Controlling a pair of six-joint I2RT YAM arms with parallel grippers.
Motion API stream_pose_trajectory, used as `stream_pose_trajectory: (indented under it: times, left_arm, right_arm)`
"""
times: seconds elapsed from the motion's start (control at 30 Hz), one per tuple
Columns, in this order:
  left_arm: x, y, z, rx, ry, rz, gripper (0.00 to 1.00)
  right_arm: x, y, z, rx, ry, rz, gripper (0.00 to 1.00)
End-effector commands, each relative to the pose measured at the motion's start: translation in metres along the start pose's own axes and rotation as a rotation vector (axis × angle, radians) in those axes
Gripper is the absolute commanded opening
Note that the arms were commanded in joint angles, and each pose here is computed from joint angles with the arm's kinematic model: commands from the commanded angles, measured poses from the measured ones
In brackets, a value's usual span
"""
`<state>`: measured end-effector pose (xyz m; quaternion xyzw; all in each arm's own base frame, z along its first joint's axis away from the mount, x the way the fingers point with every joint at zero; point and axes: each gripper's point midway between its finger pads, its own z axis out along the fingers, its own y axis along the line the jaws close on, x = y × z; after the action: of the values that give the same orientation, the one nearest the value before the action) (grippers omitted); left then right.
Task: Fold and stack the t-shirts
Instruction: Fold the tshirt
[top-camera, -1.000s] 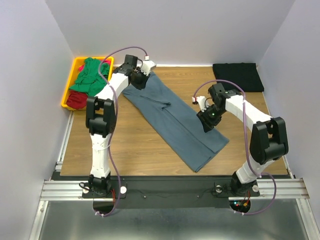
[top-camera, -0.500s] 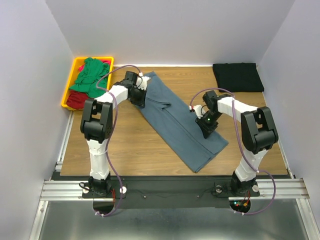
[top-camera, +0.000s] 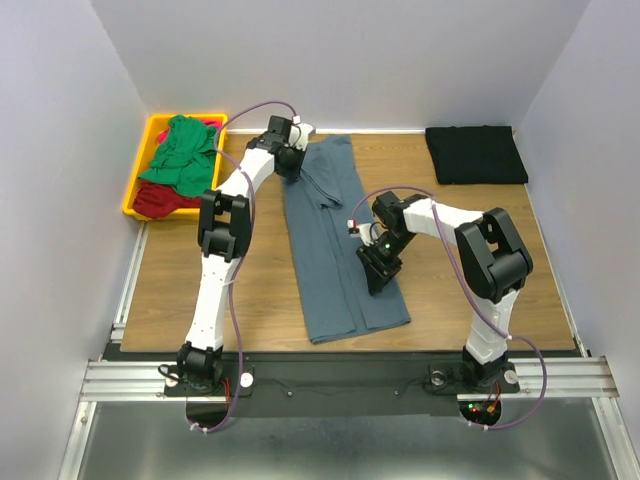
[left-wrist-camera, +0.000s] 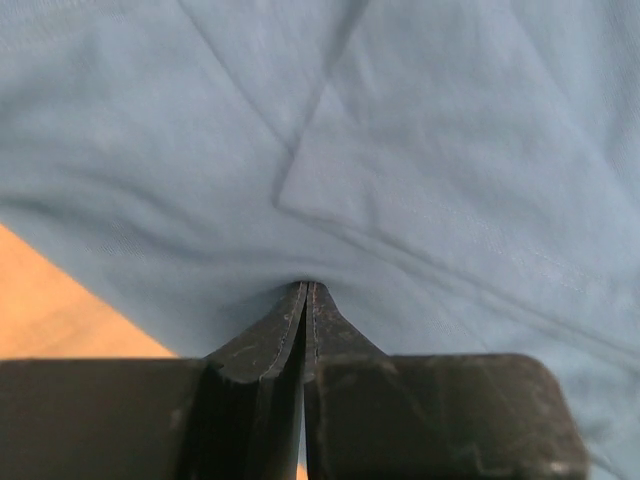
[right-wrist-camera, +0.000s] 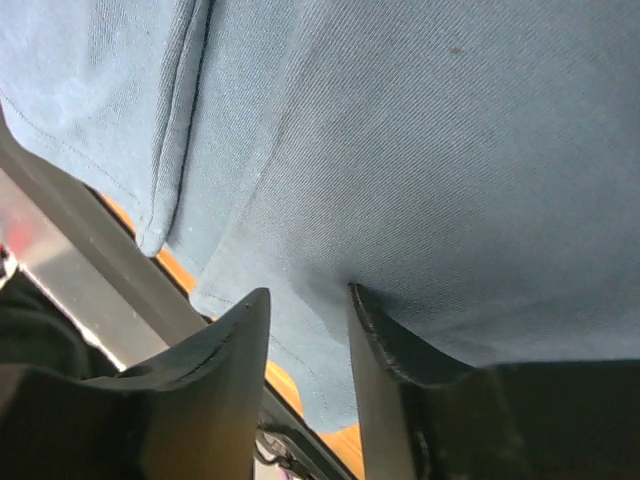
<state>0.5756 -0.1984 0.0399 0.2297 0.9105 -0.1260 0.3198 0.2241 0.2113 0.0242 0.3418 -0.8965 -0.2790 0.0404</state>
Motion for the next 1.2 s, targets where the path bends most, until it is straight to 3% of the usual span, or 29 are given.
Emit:
stream_pose_trajectory:
  times: [0.0, 0.13, 0.3, 0.67, 0.97, 1.17]
  left_arm:
    - [-0.036, 0.011, -0.021, -0.036, -0.070, 0.103, 0.17]
    - [-0.049, -0.006, -0.057, 0.008, -0.137, 0.131, 0.19]
    - [-0.025, -0.032, -0.074, 0.092, -0.112, 0.087, 0.21]
    - [0.032, -0.036, -0.023, 0.110, 0.061, -0.031, 0.18]
    - [0.004, -0.024, 0.007, 0.091, 0.016, -0.018, 0.18]
    - [-0.005, -0.017, 0.018, 0.070, -0.019, -0.010, 0.18]
  right_arm:
    - [-0.039, 0.016, -0.013, -0.045, -0.135, -0.036, 0.44]
    - [-0.050, 0.014, -0.029, 0.028, -0.195, -0.080, 0.44]
    - [-0.056, 0.007, -0.022, 0.033, -0.204, -0.070, 0.42]
    - [-0.035, -0.016, 0.017, 0.044, -0.134, 0.002, 0.36]
    - [-0.060, -0.024, 0.029, 0.024, -0.154, 0.047, 0.36]
    - [-0.091, -0.046, 0.022, 0.125, -0.206, 0.064, 0.37]
